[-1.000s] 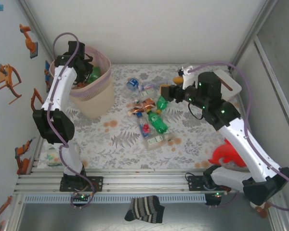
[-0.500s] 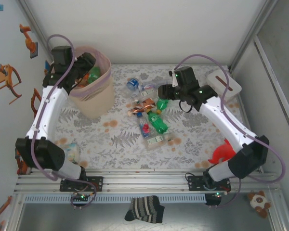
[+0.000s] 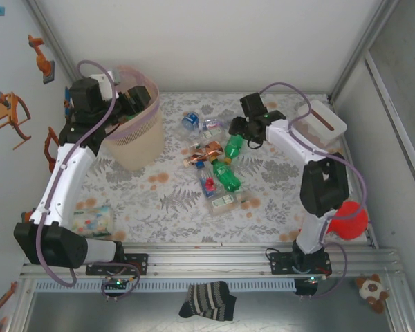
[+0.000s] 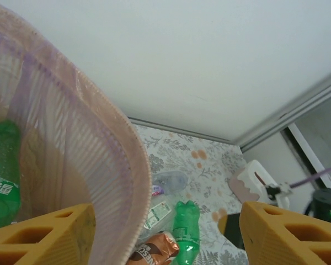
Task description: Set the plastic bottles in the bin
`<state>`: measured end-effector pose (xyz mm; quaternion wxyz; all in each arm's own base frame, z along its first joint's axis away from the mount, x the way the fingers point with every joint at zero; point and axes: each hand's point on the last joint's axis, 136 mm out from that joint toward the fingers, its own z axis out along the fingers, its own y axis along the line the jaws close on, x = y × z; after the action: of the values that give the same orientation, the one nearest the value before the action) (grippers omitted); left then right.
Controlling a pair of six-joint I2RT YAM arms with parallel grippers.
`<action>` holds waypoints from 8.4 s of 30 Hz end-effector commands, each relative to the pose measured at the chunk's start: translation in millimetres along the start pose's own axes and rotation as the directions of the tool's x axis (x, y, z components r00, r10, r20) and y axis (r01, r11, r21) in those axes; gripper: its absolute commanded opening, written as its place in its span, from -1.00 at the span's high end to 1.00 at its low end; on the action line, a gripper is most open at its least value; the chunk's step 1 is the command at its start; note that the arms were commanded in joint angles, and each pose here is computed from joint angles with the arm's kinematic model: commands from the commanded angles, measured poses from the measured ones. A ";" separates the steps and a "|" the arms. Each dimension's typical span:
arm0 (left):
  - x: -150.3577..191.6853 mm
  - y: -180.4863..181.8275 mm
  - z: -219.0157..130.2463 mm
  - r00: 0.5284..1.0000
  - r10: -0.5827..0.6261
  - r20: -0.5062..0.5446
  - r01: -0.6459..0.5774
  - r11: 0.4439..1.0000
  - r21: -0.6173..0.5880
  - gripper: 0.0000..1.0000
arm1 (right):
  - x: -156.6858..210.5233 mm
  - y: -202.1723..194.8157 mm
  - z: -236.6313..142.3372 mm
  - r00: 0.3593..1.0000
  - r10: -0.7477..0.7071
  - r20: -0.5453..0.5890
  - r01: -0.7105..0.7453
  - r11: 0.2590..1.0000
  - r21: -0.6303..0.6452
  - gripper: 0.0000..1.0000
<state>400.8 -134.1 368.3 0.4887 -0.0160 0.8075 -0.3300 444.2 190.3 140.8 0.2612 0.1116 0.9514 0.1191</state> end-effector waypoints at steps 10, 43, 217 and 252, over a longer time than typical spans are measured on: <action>16.7 -8.9 -10.4 1.000 0.005 -0.018 -0.005 0.999 0.047 -0.43 | -4.5 -4.8 71.6 0.989 0.141 -0.033 -0.139 0.988 0.061 -0.60; 21.8 -41.3 7.6 0.999 0.002 -0.049 0.007 0.984 0.180 -0.44 | 4.2 -19.5 86.7 0.980 0.198 -0.009 -0.197 0.980 0.037 -0.27; -2.8 -1.3 -6.7 0.985 0.061 -0.159 -0.058 0.998 0.024 -0.67 | 102.3 61.8 -73.5 0.735 -0.673 -0.084 0.645 0.732 -0.220 -0.29; -11.8 -7.7 -16.8 0.990 0.085 -0.114 -0.081 0.996 0.040 -0.70 | 154.5 38.2 42.7 0.614 -0.697 -0.372 0.696 0.700 -0.162 -0.34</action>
<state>398.8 -129.1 367.2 0.4287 0.0380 0.8449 -0.3178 342.4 273.7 43.7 0.0865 -0.2794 0.9555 0.0387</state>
